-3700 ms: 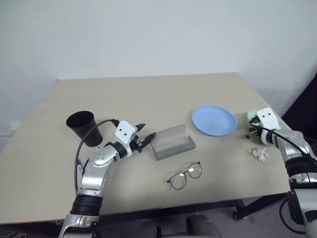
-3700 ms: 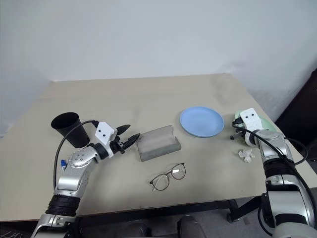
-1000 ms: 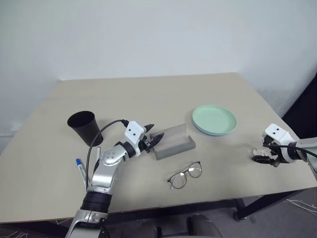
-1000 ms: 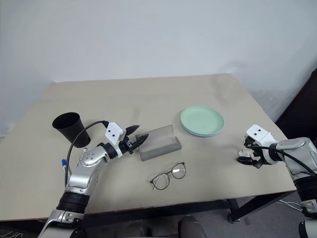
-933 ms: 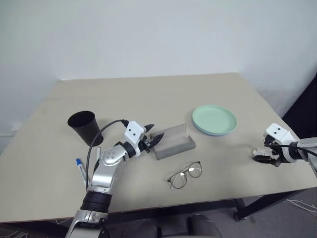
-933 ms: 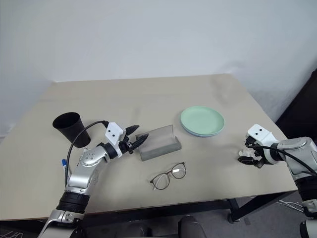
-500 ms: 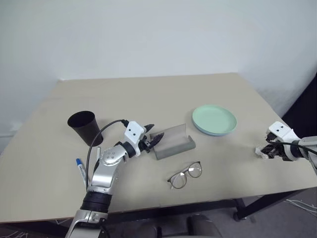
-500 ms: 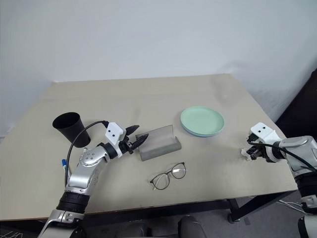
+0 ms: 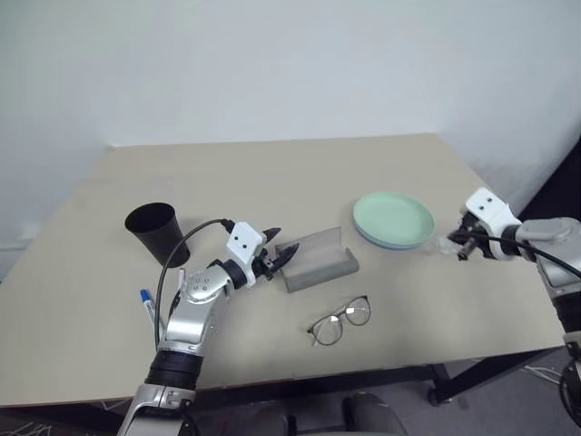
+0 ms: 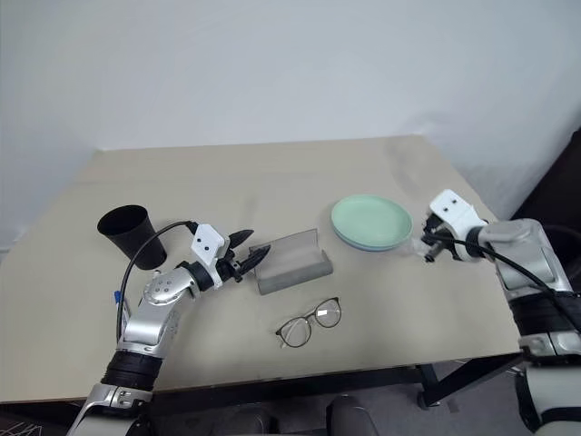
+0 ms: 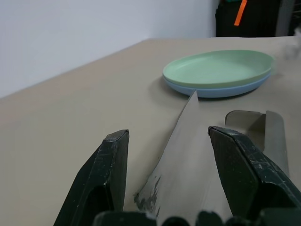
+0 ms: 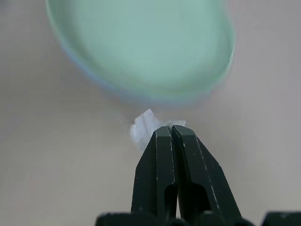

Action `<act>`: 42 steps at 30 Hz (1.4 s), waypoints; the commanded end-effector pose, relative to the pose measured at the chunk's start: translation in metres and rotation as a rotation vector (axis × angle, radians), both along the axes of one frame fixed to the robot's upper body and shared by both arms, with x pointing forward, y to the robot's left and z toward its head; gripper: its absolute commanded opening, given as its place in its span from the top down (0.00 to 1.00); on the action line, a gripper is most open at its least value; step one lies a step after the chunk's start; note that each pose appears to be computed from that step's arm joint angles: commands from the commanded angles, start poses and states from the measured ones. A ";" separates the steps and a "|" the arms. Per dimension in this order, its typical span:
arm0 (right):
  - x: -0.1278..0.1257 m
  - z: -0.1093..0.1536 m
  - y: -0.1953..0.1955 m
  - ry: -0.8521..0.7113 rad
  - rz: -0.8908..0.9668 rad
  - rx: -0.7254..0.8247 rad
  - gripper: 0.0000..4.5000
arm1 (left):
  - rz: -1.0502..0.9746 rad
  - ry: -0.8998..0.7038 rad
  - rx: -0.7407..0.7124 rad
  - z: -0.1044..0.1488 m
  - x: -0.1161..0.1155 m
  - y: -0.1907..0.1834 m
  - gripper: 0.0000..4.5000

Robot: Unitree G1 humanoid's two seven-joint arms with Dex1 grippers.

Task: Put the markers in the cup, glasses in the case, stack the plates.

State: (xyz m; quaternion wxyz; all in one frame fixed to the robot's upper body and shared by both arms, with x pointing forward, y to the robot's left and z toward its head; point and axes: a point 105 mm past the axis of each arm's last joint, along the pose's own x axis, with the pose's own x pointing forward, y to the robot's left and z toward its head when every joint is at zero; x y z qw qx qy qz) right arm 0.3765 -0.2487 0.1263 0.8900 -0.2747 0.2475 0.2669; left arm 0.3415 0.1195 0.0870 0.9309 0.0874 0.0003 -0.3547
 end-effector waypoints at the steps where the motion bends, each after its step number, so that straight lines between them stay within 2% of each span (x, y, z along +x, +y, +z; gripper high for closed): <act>1: 0.018 0.022 0.018 -0.123 0.040 0.004 0.99 | -0.015 -0.056 -0.003 0.015 0.003 -0.004 0.37; 8: 0.040 -0.006 0.046 -0.115 0.075 -0.006 0.99 | -0.011 -0.063 -0.008 0.016 0.003 -0.006 0.37; 9: 0.042 -0.008 0.047 -0.114 0.075 -0.002 0.95 | -0.008 -0.063 -0.008 0.016 0.003 -0.005 0.37; 11: 0.045 -0.011 0.048 -0.109 0.073 0.009 0.86 | -0.003 -0.064 -0.008 0.017 0.002 -0.003 0.37; 21: 0.041 0.008 0.058 -0.141 0.162 0.080 0.11 | 0.001 -0.060 -0.007 0.016 0.002 0.000 0.37; 23: 0.042 0.015 0.058 -0.175 0.160 0.083 0.01 | -0.002 -0.061 -0.008 0.017 0.002 -0.001 0.37; 27: 0.036 0.028 0.056 -0.193 0.176 0.108 0.01 | -0.027 -0.057 -0.052 0.026 0.003 -0.006 0.37; 31: 0.011 0.043 0.067 -0.202 0.318 0.206 0.01 | -0.131 -0.023 -0.089 0.037 -0.002 -0.016 0.37; 35: -0.013 0.040 0.065 -0.149 0.398 0.238 0.01 | -0.288 0.044 -0.109 0.044 -0.013 -0.027 0.37; 42: -0.017 0.036 0.060 -0.143 0.383 0.242 0.01 | -0.621 0.192 -0.021 0.046 -0.035 -0.048 0.37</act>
